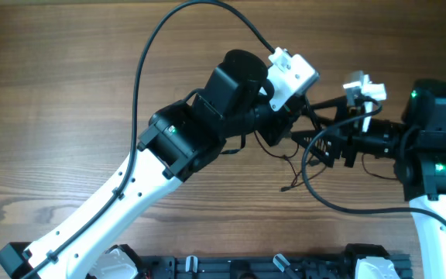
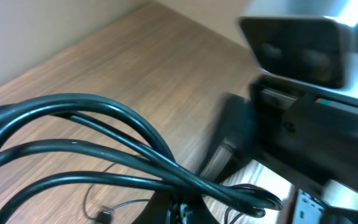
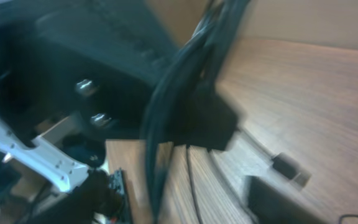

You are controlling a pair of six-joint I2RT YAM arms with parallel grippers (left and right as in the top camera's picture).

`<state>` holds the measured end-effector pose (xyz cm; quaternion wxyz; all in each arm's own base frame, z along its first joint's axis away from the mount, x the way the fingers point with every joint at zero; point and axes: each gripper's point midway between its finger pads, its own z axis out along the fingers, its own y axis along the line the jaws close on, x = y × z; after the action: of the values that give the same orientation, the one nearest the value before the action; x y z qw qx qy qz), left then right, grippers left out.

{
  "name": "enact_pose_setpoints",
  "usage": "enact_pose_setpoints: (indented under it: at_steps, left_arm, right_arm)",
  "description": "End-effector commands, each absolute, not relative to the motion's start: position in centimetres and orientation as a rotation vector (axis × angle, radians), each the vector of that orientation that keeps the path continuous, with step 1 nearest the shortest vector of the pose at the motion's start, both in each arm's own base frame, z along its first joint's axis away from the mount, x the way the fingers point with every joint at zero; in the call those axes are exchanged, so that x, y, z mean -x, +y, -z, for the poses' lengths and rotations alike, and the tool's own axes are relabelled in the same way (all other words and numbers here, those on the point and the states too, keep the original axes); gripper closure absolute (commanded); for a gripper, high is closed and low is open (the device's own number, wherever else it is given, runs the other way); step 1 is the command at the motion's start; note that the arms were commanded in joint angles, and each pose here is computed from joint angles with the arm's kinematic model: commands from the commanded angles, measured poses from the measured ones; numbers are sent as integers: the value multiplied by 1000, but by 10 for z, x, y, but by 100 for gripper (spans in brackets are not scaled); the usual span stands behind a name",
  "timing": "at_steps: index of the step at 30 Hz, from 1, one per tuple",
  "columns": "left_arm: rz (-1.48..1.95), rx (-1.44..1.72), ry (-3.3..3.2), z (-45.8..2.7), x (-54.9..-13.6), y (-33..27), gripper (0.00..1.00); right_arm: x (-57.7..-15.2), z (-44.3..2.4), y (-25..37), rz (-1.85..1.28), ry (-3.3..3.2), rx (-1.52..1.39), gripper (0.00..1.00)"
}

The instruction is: Untangle cables

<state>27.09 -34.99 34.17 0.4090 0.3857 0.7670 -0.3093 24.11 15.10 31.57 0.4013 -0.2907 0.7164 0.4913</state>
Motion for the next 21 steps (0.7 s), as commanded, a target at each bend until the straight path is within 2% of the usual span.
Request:
enact_pose_setpoints:
  at_steps: [1,2,3,8,11,15,21]
  left_arm:
    - [711,-889,1983,-337,-287,-338,96]
    - [703,-889,1998,-334,-288,-335,96]
    - [693,-895,2013,-330,-288,-332,96]
    - [639,-942,2117,-307,-282,-315,96]
    - [640,-1233,2100,-286,-250,-311,96]
    - [823,-1681,1961,-271,-178,-310,96]
    - [988,-1905,1593,-301,-128,-312,96]
  right_arm:
    - [-243,-316,152,-1211,1811,749,81]
    - [-248,-313,150,-1193,1844,715,92]
    - [-253,-308,146,-1165,1886,670,96]
    - [-270,-299,135,-1067,1977,543,96]
    - [-284,-303,129,-1019,1980,463,95]
    - [-305,-311,117,-900,1948,398,96]
    - [-314,-301,108,-834,1992,344,96]
